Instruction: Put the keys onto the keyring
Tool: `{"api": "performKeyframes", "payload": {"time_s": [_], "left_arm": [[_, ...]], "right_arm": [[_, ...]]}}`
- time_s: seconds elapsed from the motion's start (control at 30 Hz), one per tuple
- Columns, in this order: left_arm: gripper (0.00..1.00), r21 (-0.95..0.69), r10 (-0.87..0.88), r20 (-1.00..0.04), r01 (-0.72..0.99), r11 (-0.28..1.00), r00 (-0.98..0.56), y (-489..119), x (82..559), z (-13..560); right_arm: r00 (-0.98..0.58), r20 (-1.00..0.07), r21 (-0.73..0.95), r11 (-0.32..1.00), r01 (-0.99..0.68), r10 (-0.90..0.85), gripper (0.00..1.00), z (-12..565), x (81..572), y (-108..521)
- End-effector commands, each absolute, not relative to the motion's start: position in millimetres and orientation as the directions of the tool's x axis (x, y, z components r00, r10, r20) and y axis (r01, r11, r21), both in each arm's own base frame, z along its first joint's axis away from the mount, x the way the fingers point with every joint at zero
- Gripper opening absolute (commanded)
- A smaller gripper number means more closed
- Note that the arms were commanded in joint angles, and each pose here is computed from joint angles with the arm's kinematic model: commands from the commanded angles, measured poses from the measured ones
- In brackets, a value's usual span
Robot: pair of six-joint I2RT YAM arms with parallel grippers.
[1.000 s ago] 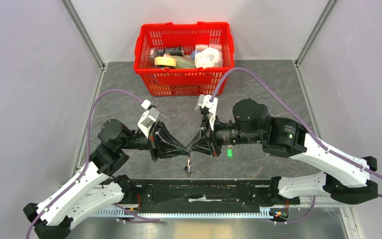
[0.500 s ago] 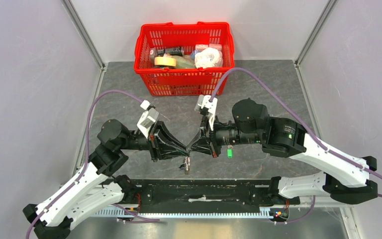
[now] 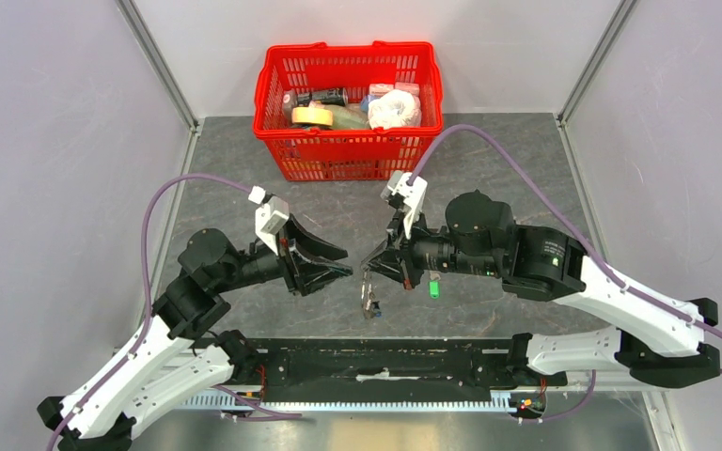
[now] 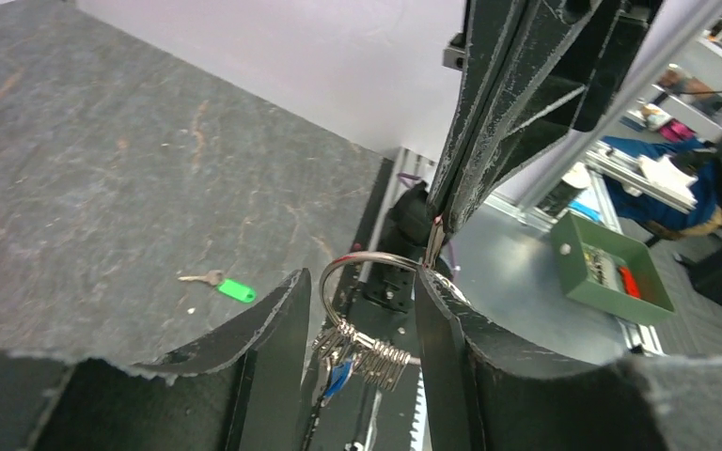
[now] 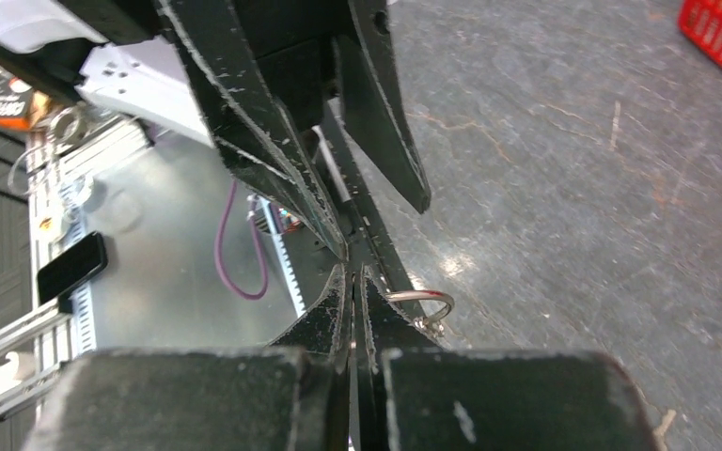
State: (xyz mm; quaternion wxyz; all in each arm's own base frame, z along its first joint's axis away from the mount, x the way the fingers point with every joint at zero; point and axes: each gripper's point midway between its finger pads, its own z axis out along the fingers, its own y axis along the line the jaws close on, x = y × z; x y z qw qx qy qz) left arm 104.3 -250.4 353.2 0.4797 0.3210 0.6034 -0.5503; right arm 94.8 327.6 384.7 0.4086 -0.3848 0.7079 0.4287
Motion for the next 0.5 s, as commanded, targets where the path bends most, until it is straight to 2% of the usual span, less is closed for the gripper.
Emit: {"api": "performKeyframes", "payload": {"time_s": [0.0, 0.13, 0.47], "left_arm": [[0.52, -0.312, -0.168, -0.948, 0.898, 0.309, -0.272, -243.9, 126.2, 354.2], [0.52, -0.31, -0.163, -0.949, 0.889, 0.336, -0.269, -246.2, 134.8, 348.6], [0.63, -0.277, -0.175, -0.958, 0.88, 0.385, -0.226, -245.7, 148.0, 340.7]], "right_arm": [[-0.393, -0.913, 0.299, 0.476, -0.827, -0.108, 0.0, 386.1, 120.7, 324.1], [-0.427, -0.901, 0.325, 0.544, -0.774, -0.07, 0.0, 375.5, 134.7, 330.7], [-0.464, -0.886, 0.371, 0.624, -0.688, 0.016, 0.0, 379.4, 152.3, 332.8]]}}
